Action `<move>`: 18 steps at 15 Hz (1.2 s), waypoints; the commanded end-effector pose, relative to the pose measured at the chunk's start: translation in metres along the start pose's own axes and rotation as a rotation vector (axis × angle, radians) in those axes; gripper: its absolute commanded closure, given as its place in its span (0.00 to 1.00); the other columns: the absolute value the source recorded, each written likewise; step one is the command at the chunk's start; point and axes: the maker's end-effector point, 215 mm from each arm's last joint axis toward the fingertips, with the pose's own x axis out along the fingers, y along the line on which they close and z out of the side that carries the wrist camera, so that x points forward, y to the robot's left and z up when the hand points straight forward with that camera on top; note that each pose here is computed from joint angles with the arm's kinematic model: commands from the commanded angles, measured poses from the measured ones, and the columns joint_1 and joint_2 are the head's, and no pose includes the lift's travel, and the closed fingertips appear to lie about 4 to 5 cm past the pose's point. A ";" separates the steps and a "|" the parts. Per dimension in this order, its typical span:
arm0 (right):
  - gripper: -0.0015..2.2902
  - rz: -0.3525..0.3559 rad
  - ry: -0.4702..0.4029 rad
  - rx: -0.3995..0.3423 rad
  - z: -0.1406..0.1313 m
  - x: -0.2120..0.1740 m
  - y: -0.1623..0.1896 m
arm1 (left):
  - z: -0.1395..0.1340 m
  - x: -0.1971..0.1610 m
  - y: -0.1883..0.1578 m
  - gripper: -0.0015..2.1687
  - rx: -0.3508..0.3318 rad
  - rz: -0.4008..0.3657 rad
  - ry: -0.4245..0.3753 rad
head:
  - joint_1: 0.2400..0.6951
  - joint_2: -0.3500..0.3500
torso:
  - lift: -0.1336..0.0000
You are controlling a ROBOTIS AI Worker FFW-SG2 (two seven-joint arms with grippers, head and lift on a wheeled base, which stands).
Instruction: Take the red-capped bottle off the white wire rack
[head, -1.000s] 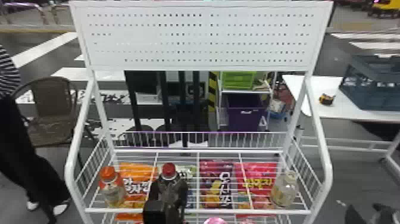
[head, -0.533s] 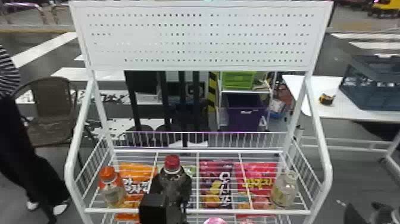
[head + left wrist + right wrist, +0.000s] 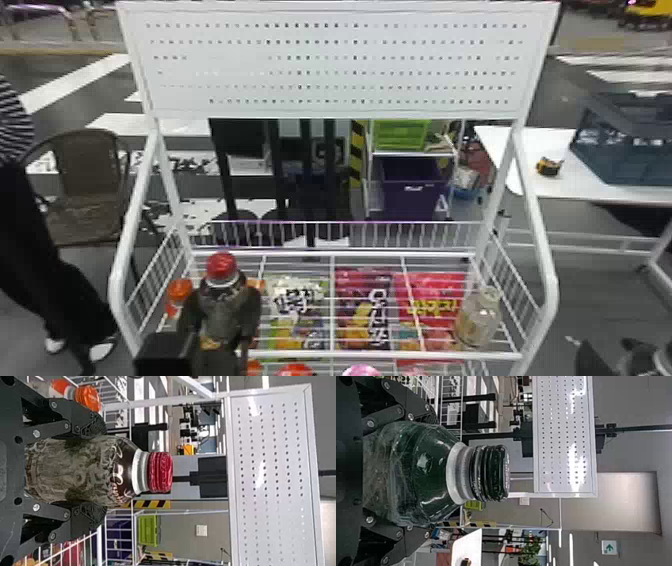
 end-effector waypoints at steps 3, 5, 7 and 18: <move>0.22 0.001 0.001 0.003 0.001 0.000 0.001 | 0.002 -0.003 0.043 0.93 -0.020 0.056 -0.014 | 0.57 0.50 | 1.00; 0.22 0.002 0.003 0.003 0.000 0.000 0.002 | 0.005 -0.005 0.042 0.93 -0.023 0.049 -0.020 | 0.57 0.50 | 1.00; 0.22 0.006 0.001 0.007 0.001 0.000 0.004 | 0.009 -0.005 0.036 0.93 -0.030 0.031 -0.024 | 0.57 0.50 | 1.00; 0.22 0.007 -0.008 0.010 0.003 -0.001 0.004 | 0.013 -0.006 0.032 0.93 -0.038 0.027 -0.028 | 0.57 0.50 | 1.00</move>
